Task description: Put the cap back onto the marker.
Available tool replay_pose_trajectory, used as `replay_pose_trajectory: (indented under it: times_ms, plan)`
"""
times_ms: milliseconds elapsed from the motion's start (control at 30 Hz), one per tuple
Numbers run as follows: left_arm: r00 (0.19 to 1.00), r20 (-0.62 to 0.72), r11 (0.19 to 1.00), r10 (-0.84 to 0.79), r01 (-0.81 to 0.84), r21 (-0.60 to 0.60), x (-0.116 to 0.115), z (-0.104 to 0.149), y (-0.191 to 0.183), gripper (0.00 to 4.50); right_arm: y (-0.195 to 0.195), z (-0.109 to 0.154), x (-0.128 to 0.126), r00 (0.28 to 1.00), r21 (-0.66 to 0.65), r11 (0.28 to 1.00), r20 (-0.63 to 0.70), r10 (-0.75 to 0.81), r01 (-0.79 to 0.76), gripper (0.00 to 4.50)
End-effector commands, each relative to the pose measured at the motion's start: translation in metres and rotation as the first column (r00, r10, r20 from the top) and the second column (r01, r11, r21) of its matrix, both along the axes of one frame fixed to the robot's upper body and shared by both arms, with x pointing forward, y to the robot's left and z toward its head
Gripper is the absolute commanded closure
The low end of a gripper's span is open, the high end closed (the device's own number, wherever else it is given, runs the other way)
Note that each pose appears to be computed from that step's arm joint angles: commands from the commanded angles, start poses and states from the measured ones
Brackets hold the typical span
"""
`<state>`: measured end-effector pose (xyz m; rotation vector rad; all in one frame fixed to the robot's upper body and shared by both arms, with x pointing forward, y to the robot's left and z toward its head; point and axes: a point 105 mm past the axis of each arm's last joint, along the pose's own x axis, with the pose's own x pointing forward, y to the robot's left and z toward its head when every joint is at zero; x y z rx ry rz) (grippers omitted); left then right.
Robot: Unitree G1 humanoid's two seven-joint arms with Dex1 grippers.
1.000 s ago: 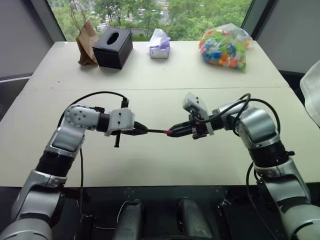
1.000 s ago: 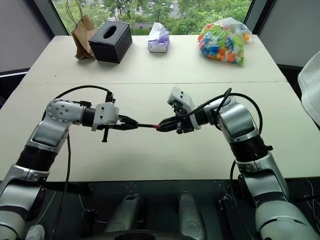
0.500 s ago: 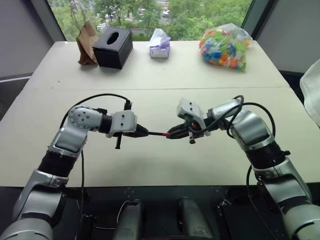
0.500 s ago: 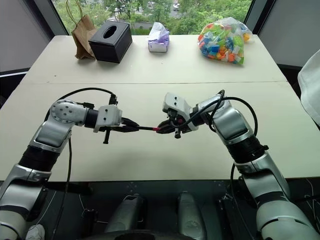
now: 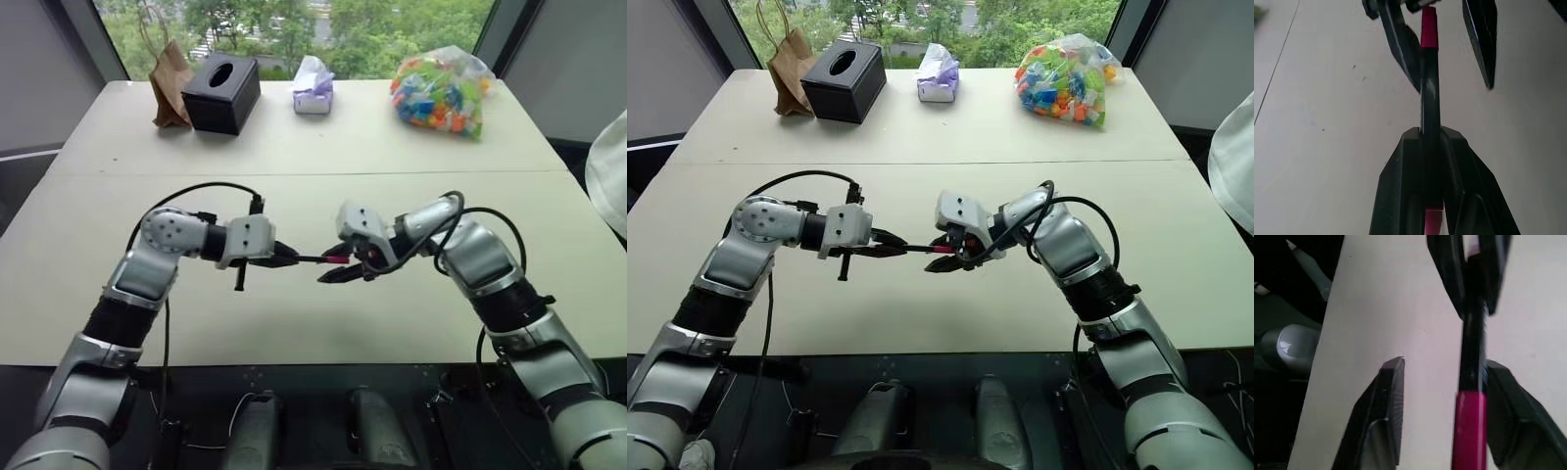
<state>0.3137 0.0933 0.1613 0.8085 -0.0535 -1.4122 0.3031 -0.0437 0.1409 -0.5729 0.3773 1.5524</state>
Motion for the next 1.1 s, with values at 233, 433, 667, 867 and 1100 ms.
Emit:
replay_pose_trajectory:
  times_ms: [233, 433, 667, 867, 1100]
  plan:
    - [0.986, 0.020, 0.986, 0.163, -0.163, -0.027, -0.006, 0.009, 0.036, 4.50, -0.039, 0.019, 0.019, 0.973, -0.063, 0.996, 0.224, -0.045, 0.061, 1.14]
    - [0.909, -0.023, 0.909, 0.415, -0.416, -0.039, -0.002, 0.003, 0.073, 4.50, -0.051, 0.047, 0.030, 0.908, 0.090, 0.977, 0.360, -0.213, 0.193, 1.14]
    - [0.643, -0.168, 0.616, 0.747, -0.765, -0.189, 0.002, 0.013, 0.119, 4.50, -0.054, 0.073, 0.018, 0.871, 0.270, 0.929, 0.355, -0.339, 0.252, 1.14]
    - [0.337, -0.432, 0.286, 0.837, -0.941, -0.180, -0.010, -0.005, 0.147, 4.50, -0.057, 0.091, 0.012, 0.859, 0.373, 0.879, 0.299, -0.416, 0.296, 1.14]
    - [0.056, -0.538, 0.020, 0.841, -0.997, -0.073, -0.013, -0.039, 0.173, 4.50, -0.057, 0.092, 0.007, 0.854, 0.387, 0.865, 0.277, -0.440, 0.320, 1.14]
